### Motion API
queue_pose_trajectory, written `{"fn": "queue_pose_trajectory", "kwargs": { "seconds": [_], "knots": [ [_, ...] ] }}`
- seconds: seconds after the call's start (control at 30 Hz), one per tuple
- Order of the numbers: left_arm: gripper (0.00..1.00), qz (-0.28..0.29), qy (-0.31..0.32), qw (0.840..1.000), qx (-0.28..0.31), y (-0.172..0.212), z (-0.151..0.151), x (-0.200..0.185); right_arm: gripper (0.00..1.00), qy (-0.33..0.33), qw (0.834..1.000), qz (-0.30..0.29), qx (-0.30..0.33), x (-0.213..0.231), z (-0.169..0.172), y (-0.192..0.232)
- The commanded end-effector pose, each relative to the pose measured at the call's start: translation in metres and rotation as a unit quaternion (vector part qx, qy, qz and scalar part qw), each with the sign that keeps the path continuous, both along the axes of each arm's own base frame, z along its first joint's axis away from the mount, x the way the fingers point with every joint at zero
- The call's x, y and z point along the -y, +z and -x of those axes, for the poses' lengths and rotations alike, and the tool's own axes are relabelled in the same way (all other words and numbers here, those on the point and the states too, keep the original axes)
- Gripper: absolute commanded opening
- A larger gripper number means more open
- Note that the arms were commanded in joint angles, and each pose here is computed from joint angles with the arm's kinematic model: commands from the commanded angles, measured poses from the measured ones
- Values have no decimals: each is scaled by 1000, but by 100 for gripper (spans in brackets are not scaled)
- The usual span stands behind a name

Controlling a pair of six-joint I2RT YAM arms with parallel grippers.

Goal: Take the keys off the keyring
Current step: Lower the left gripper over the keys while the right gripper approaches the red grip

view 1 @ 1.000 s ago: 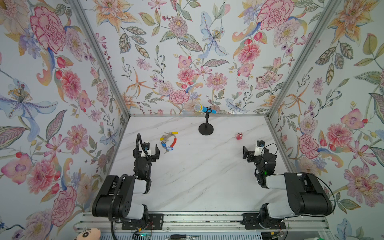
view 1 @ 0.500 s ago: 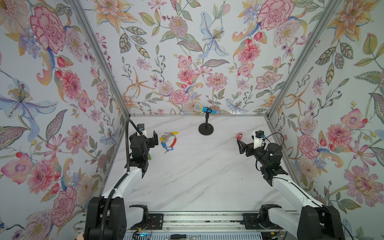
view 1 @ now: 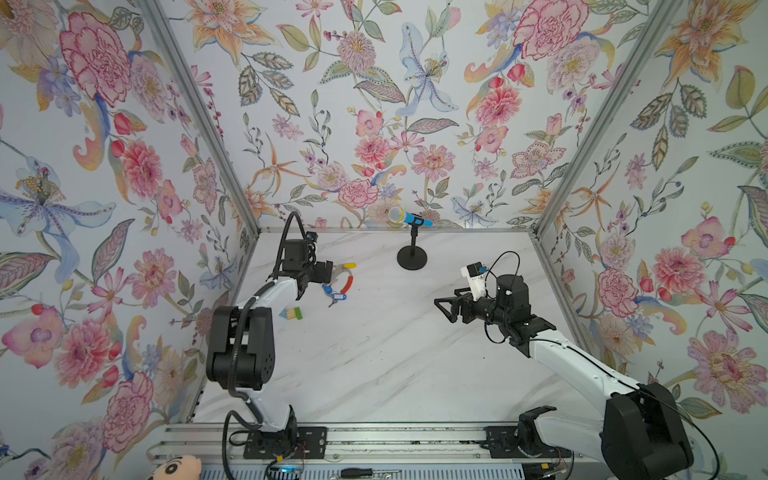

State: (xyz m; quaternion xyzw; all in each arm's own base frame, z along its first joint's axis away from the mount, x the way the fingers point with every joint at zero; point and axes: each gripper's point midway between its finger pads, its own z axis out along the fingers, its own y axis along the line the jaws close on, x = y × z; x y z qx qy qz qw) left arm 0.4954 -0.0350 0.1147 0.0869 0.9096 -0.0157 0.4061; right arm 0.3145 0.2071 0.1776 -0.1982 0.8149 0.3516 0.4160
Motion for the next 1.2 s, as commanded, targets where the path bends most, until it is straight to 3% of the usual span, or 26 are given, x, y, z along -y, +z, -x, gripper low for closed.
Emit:
{"fn": "queue_pose_trajectory", "kwargs": {
  "seconds": [0.0,0.4,0.83,0.93,1.17],
  "knots": [
    [92,23,-36,997,-63,-24,-5,6,99,16,999,-36,-20,-20,2,9],
    [72,56,-60,983,-163,-71,-37,12,98,64,994,-75,-49,-80,2,2],
    [63,26,-42,974,-219,-103,-34,-1,94,36,991,-83,-97,-111,-29,-14],
    [58,21,-44,972,-230,-110,-30,2,92,26,991,-78,-108,-113,-34,-20],
    [57,-11,-59,968,-245,-117,-19,18,92,18,991,-69,-111,-115,-39,-26]
  ]
}}
